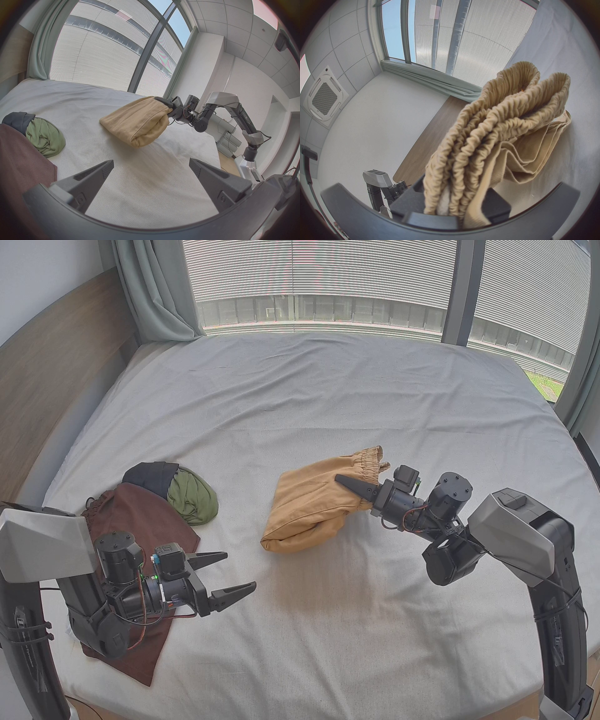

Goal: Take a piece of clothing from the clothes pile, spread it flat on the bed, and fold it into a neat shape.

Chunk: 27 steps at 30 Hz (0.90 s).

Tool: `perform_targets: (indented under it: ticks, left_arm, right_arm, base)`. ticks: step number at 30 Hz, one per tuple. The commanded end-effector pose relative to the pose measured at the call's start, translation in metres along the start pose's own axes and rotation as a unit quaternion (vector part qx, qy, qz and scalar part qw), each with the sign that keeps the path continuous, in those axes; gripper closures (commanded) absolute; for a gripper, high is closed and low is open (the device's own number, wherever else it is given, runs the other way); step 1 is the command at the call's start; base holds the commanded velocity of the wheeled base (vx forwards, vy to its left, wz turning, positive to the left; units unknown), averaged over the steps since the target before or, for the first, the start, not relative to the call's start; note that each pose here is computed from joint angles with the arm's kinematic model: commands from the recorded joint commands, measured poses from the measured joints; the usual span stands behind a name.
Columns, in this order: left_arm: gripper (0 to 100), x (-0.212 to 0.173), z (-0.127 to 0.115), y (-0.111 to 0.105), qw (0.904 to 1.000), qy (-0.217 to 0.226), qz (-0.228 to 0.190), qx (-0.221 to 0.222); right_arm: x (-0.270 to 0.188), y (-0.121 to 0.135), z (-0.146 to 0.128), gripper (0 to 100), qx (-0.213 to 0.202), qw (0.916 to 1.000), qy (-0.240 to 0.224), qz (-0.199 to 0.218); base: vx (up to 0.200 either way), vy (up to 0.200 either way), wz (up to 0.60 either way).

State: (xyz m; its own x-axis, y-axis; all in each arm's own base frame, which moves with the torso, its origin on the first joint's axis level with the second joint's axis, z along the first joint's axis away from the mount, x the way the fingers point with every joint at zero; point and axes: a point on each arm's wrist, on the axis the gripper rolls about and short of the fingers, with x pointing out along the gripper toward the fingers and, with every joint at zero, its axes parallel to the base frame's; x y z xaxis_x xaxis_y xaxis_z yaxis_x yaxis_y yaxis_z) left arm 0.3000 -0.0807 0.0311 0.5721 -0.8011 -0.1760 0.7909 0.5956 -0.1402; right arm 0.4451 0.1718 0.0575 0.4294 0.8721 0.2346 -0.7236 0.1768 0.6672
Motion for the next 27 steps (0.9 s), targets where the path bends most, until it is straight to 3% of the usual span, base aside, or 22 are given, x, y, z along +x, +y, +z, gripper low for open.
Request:
perform_targets:
  ticks: [1, 18, 25, 27]
  left_arm:
    - [0, 0.0, -0.001, 0.0, 1.0, 0.001, 0.0, -0.001]
    - [0, 0.0, -0.001, 0.0, 1.0, 0.002, -0.003, -0.002]
    - [0, 0.0, -0.001, 0.0, 1.0, 0.002, -0.004, -0.002]
    - [0, 0.0, -0.002, 0.0, 1.0, 0.003, -0.005, -0.003]
  right_arm:
    - [0.0, -0.009, -0.005, 100, 0.007, 1.0, 0.003, -0.007]
    - [0.019, 0.006, 0.039, 100, -0.033, 0.9978, -0.036, 0.045]
    - [0.022, -0.015, 0.034, 100, -0.024, 0.9985, -0.034, 0.035]
    - [0.022, -0.03, 0.023, 100, -0.014, 0.9992, -0.027, 0.026]
  base:
    - [0.0, 0.0, 0.0]
    - [0.0, 0.0, 0.0]
    - [0.0, 0.0, 0.0]
    - [0.0, 0.0, 0.0]
